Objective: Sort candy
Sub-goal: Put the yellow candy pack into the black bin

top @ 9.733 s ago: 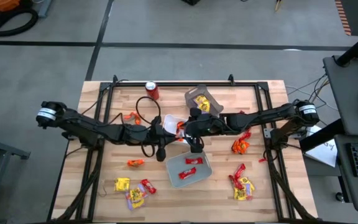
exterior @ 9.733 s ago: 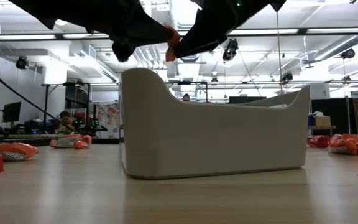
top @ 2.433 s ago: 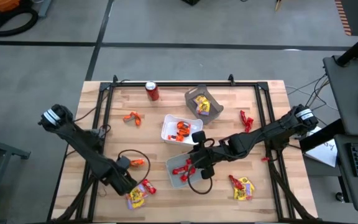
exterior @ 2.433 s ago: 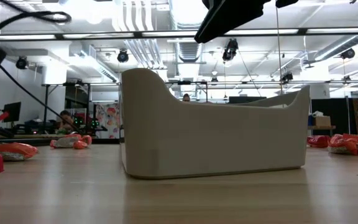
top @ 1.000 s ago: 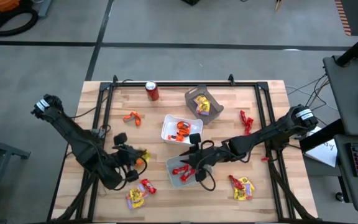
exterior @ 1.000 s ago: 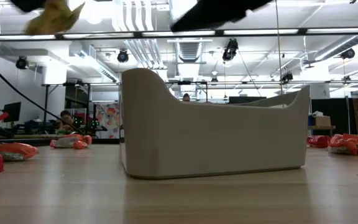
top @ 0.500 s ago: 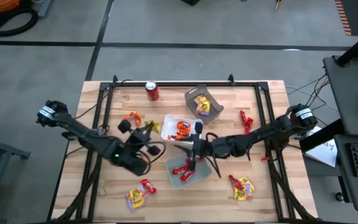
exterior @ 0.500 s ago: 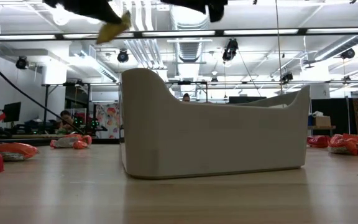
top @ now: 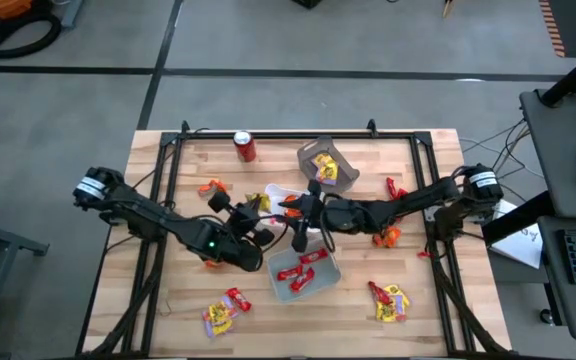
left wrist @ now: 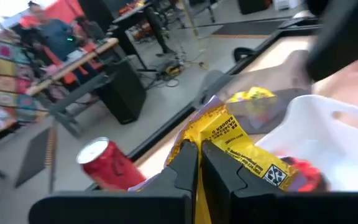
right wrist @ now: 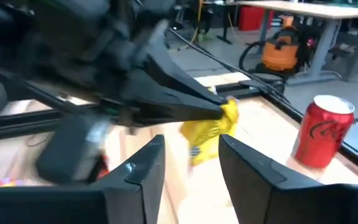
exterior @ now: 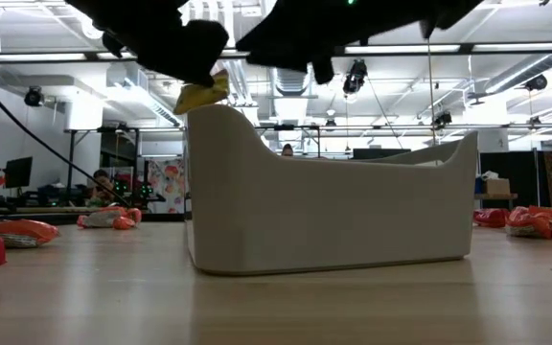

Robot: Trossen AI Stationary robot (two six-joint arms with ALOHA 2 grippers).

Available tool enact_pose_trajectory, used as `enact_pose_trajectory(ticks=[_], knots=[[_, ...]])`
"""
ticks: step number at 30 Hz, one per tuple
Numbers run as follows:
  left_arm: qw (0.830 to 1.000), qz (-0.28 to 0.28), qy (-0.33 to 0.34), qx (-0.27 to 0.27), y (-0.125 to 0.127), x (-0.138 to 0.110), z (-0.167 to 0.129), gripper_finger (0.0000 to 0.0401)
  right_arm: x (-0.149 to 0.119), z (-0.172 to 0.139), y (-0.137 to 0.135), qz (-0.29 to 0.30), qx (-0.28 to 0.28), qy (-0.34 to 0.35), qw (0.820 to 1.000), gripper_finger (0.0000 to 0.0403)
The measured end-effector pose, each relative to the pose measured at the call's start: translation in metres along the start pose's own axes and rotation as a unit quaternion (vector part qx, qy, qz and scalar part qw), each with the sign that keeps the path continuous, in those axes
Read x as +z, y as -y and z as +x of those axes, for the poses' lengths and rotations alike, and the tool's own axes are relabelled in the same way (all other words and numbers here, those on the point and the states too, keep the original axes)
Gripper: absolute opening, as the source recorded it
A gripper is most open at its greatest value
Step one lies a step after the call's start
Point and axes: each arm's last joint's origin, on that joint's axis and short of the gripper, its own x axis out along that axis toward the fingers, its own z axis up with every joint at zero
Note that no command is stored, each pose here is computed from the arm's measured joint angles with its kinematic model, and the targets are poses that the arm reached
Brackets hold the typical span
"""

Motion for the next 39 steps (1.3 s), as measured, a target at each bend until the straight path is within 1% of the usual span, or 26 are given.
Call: enact_pose_trajectory(ticks=[4, 9, 14, 17, 19, 21, 25, 28, 34, 39], knots=[[1.000, -0.012, 0.002, -0.028, 0.003, 0.007, -0.001, 0.0000, -0.007, 0.008, 0.008, 0.003, -0.014, -0.009, 1.000, 0.0164], [0.998, -0.021, 0.002, -0.056, 0.008, 0.012, -0.001, 0.0000, -0.009, 0.011, 0.015, 0.006, -0.021, -0.015, 1.000, 0.0180], [0.997, -0.032, 0.012, -0.067, 0.010, 0.017, -0.001, 0.0000, -0.009, 0.011, 0.014, 0.007, 0.013, -0.017, 1.000, 0.0177], [0.996, -0.039, 0.017, -0.074, 0.012, 0.020, -0.002, 0.0000, -0.008, 0.011, 0.015, 0.008, 0.012, -0.017, 1.000, 0.0159], [0.995, -0.038, 0.014, -0.093, 0.013, 0.021, -0.002, 0.0000, -0.008, 0.011, 0.016, 0.007, 0.012, -0.016, 1.000, 0.0137], [0.993, -0.039, 0.011, -0.108, 0.014, 0.021, -0.002, 0.0000, -0.009, 0.011, 0.016, -0.002, 0.012, -0.017, 1.000, 0.0105], [0.993, -0.039, 0.011, -0.112, 0.014, 0.022, -0.003, 0.0001, -0.010, 0.011, 0.015, -0.013, 0.012, -0.021, 1.000, 0.0027], [0.993, -0.028, 0.009, -0.118, 0.012, 0.023, -0.004, 0.0010, -0.009, 0.011, 0.015, -0.016, 0.012, -0.020, 1.000, 0.0016], [0.993, -0.002, -0.001, -0.121, 0.002, 0.023, -0.007, 0.0054, -0.010, 0.011, 0.015, -0.014, 0.014, -0.027, 0.999, 0.0013], [0.992, 0.007, -0.008, -0.128, -0.008, 0.026, -0.010, 0.0086, -0.009, 0.009, 0.020, -0.014, 0.004, -0.039, 0.999, 0.0012]])
